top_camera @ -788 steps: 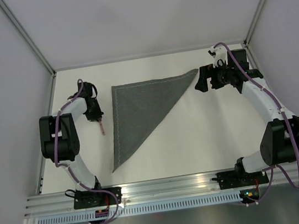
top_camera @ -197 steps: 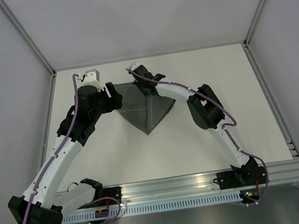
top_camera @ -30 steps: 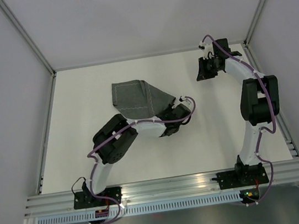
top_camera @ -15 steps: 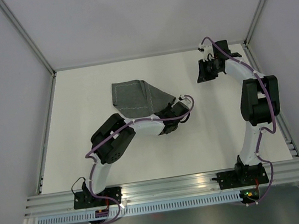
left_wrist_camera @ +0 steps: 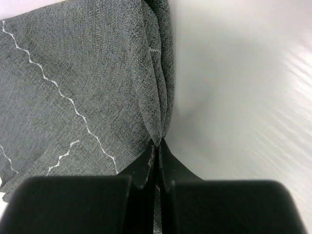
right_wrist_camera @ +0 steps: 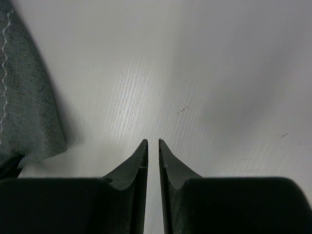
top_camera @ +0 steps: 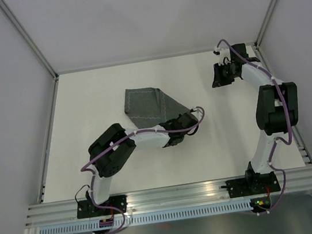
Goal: Fold the napkin, place the utensils inside, and roll it up
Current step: Roll the napkin with the utensil
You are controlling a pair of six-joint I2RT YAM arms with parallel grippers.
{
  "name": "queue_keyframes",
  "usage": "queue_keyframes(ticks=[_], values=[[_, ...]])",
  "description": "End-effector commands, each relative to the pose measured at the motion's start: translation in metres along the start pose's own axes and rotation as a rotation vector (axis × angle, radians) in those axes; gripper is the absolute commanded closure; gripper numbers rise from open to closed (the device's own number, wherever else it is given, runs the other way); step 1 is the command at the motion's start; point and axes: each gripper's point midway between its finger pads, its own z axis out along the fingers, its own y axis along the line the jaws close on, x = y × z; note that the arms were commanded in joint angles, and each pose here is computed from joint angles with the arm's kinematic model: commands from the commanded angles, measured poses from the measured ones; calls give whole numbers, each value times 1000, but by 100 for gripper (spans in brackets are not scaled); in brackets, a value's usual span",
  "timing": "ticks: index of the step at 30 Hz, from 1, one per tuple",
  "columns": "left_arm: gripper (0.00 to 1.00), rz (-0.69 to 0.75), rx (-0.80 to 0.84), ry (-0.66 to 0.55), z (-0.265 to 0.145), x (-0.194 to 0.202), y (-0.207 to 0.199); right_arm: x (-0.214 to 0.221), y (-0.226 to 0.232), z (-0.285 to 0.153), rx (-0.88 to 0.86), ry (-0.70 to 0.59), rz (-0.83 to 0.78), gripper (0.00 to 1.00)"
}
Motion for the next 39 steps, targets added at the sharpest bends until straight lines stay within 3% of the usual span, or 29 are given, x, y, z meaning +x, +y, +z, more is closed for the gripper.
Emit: queue_keyframes(ticks=[1,12,20,32,39], values=[[98,69,222,101,-14,42,-57,-6,4,-15,-20,-40,-44,81],[98,87,420,83,-62,52,-96,10,-1,-41,-46,-59,-131,80],[98,88,557,93,-77,43,-106,13,13,-70,-199,-139,-237,79],[98,-55,759,108,-79,38,-94,36,43,-103,-246,-213,-483,75],[98,-154,915,87,-84,27,-83,60,72,-125,-325,-253,-667,66]])
